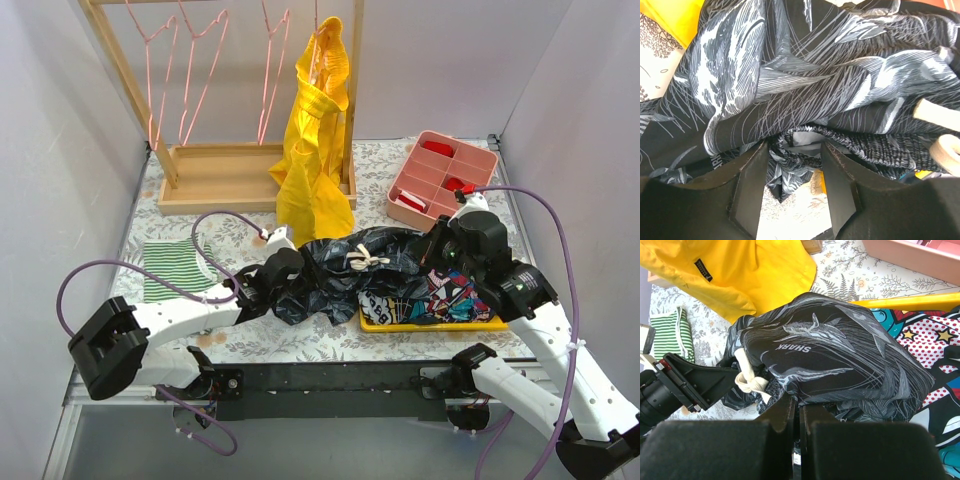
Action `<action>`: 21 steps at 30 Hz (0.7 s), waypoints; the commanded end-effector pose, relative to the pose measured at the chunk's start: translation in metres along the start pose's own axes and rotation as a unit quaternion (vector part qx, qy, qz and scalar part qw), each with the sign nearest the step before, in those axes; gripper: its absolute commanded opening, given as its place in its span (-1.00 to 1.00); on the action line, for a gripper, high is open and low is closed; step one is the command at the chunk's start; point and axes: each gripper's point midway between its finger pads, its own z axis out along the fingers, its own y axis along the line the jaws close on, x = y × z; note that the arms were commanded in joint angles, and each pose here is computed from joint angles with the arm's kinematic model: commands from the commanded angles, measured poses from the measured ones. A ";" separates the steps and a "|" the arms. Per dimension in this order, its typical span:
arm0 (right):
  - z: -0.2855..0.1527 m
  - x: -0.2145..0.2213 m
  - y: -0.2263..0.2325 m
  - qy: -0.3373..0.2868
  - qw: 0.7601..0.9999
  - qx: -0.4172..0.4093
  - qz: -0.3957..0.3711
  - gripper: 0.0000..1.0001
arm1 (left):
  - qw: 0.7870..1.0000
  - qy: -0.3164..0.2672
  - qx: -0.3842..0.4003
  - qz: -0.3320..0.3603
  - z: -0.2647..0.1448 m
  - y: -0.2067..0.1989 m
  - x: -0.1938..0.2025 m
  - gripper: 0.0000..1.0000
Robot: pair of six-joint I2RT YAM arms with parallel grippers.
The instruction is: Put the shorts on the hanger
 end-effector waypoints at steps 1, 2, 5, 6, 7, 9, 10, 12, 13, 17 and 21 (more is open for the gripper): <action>-0.004 -0.013 0.004 -0.025 1.000 -0.006 0.001 -0.97 | 1.000 0.012 -0.003 0.014 0.005 0.002 0.006 -0.13; -0.004 -0.013 0.004 -0.025 1.000 -0.006 0.001 -0.97 | 1.000 0.015 -0.004 0.014 0.007 0.002 0.007 -0.17; -0.003 -0.013 0.004 -0.023 1.000 -0.003 0.000 -0.97 | 1.000 0.020 -0.007 0.014 0.012 -0.002 0.010 -0.25; -0.004 -0.013 0.003 -0.023 1.000 -0.002 -0.001 -0.97 | 1.000 0.020 -0.011 0.009 0.013 -0.001 0.012 -0.26; -0.004 -0.013 0.003 -0.023 1.000 -0.002 0.000 -0.97 | 1.000 0.016 -0.015 -0.002 0.013 0.002 0.012 -0.26; -0.004 -0.013 0.003 -0.024 1.000 -0.001 0.000 -0.97 | 1.000 0.012 -0.018 -0.005 0.014 0.004 0.012 -0.21; -0.004 -0.013 0.002 -0.024 1.000 0.000 -0.001 -0.97 | 1.000 0.009 -0.021 -0.006 0.016 0.005 0.012 -0.15; -0.002 -0.012 0.002 -0.022 1.000 0.000 0.000 -0.97 | 1.000 0.011 -0.024 -0.002 0.019 0.006 0.014 -0.12; -0.002 -0.011 0.003 -0.021 1.000 -0.002 0.000 -0.97 | 1.000 0.003 -0.014 -0.006 0.021 0.001 0.010 -0.19; 0.001 -0.010 0.004 -0.015 1.000 -0.004 -0.002 -0.97 | 0.998 -0.065 -0.018 0.016 0.015 -0.009 -0.024 -0.82; 0.004 -0.018 0.011 -0.013 1.000 -0.010 -0.020 -0.78 | 0.986 -0.129 -0.049 0.097 -0.026 -0.021 -0.078 -1.00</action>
